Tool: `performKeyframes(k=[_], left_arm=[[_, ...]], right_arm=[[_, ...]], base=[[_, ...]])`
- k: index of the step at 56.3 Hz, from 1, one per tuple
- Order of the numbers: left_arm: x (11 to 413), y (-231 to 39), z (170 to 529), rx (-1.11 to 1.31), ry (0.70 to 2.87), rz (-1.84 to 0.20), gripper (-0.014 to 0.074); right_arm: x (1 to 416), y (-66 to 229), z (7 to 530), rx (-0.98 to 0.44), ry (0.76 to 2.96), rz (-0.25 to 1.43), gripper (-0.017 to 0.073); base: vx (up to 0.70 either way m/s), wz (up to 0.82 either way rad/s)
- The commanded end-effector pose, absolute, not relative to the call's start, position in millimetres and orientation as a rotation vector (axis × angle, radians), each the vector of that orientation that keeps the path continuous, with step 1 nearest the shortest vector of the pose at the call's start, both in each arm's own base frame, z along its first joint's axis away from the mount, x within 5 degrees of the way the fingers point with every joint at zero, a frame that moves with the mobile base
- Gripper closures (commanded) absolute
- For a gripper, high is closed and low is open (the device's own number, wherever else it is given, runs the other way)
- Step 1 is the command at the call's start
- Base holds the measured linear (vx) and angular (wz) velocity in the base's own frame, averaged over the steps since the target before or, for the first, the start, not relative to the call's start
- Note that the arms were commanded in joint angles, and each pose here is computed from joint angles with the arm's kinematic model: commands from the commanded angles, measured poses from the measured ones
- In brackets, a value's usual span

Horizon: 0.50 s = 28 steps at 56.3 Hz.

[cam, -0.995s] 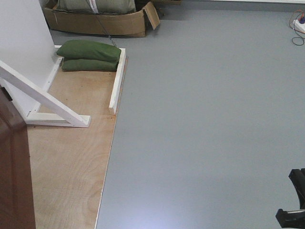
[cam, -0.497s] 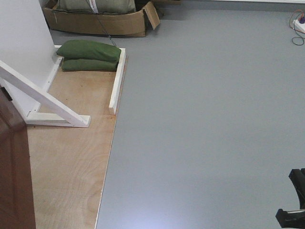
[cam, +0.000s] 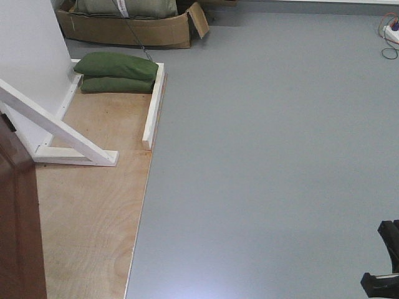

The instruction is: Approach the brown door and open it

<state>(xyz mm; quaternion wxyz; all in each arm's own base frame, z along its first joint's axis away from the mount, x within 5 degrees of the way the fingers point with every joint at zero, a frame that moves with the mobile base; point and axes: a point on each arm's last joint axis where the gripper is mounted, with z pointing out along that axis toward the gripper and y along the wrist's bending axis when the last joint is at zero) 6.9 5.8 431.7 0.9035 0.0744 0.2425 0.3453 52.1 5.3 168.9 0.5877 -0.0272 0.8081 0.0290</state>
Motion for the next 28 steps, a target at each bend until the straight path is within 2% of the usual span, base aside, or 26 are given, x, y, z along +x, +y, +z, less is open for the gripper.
performKeyframes(k=[1,11,20,28], left_arm=[[1.9,23.1,456.5,-0.06,0.479,0.778,0.0597],[-6.3,61.9,463.3,-0.583,0.546,0.726,0.0597],[-20.4,83.9,454.3,-1.024,0.526,0.665,0.0597],[-19.4,86.4,456.2,-1.071,0.597,0.702,0.0597]], right_arm=[[53.8,4.7,174.8,-0.068,1.803,0.052,0.0559],[53.8,4.7,174.8,-0.068,1.803,0.052,0.0559],[53.8,4.7,174.8,-0.068,1.803,0.052,0.0559],[53.8,4.7,174.8,-0.068,1.803,0.052,0.0559]], base=[[0.0,0.0],[0.0,0.0],[0.0,0.0],[0.0,0.0]])
